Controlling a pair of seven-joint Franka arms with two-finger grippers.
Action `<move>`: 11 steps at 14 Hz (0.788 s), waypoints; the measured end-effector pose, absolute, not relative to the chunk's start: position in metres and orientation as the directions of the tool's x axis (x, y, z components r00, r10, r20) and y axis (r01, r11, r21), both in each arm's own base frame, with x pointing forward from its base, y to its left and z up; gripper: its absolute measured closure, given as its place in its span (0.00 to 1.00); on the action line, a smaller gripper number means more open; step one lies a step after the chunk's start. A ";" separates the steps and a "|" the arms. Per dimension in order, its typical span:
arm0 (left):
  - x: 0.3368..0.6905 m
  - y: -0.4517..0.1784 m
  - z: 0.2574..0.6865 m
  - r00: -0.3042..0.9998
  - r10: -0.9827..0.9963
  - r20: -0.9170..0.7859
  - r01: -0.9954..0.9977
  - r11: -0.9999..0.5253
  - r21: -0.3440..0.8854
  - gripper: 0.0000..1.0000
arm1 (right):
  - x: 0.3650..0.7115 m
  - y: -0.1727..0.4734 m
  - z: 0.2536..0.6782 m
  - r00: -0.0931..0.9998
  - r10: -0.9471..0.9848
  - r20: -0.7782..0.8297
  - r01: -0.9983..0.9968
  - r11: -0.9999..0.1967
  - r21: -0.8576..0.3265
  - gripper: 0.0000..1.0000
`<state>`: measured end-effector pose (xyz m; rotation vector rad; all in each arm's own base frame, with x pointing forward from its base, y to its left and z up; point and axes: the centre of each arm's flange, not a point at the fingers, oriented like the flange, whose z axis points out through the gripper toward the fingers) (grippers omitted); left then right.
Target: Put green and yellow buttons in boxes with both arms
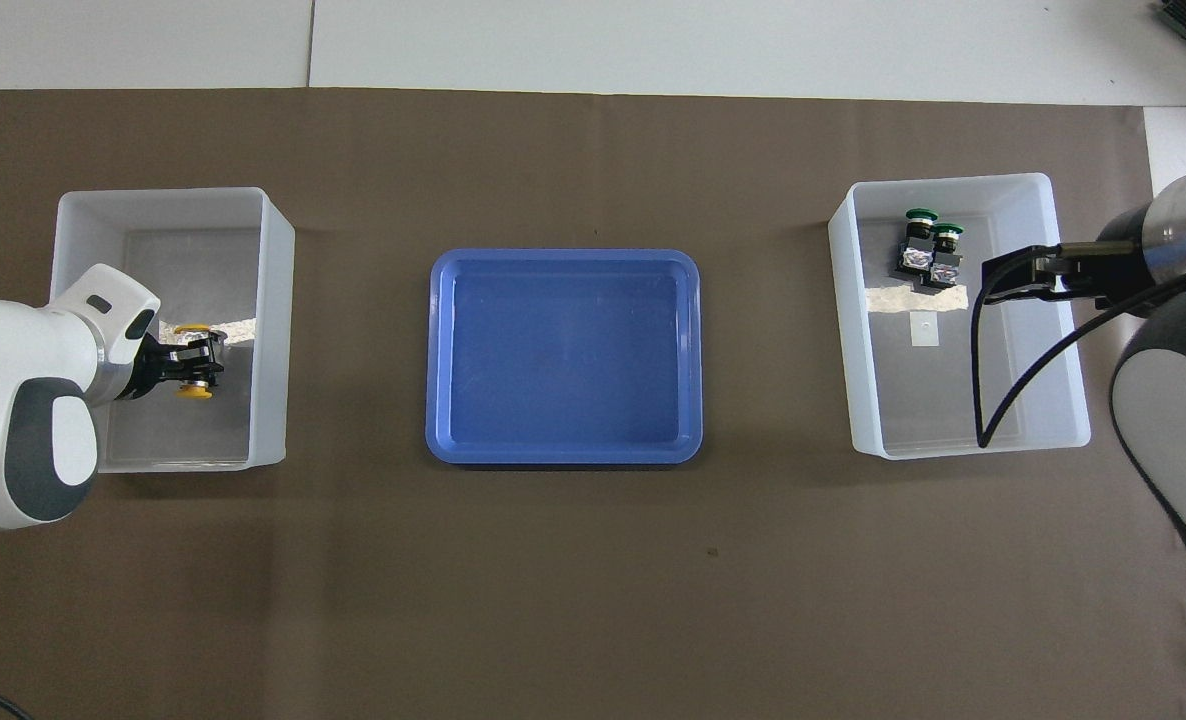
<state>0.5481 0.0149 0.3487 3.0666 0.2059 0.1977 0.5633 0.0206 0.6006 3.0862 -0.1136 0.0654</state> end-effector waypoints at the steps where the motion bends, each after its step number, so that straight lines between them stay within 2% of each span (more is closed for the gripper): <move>1: 0.552 0.015 0.355 0.982 0.136 0.135 0.127 -0.989 0.071 0.18 | 0.563 0.018 0.601 0.996 -0.074 0.044 -0.076 -0.996 0.051 0.00; 2: 0.557 0.015 0.364 0.980 0.134 0.144 0.124 -0.990 0.073 0.05 | 0.563 0.016 0.601 0.996 -0.075 0.044 -0.078 -0.996 0.051 0.00; 3: 0.565 0.014 0.379 0.982 0.130 0.141 0.120 -0.990 0.074 0.00 | 0.563 0.016 0.600 0.996 -0.076 0.043 -0.078 -0.996 0.051 0.00; 7: 0.591 0.008 0.463 0.992 0.060 0.109 0.052 -0.996 0.077 0.00 | 0.563 0.017 0.595 0.997 -0.074 0.032 -0.076 -0.996 0.053 0.00; 11: 0.592 -0.004 0.500 0.996 -0.059 0.060 -0.060 -0.998 0.015 0.00 | 0.562 0.017 0.592 0.997 -0.074 0.025 -0.075 -0.996 0.053 0.00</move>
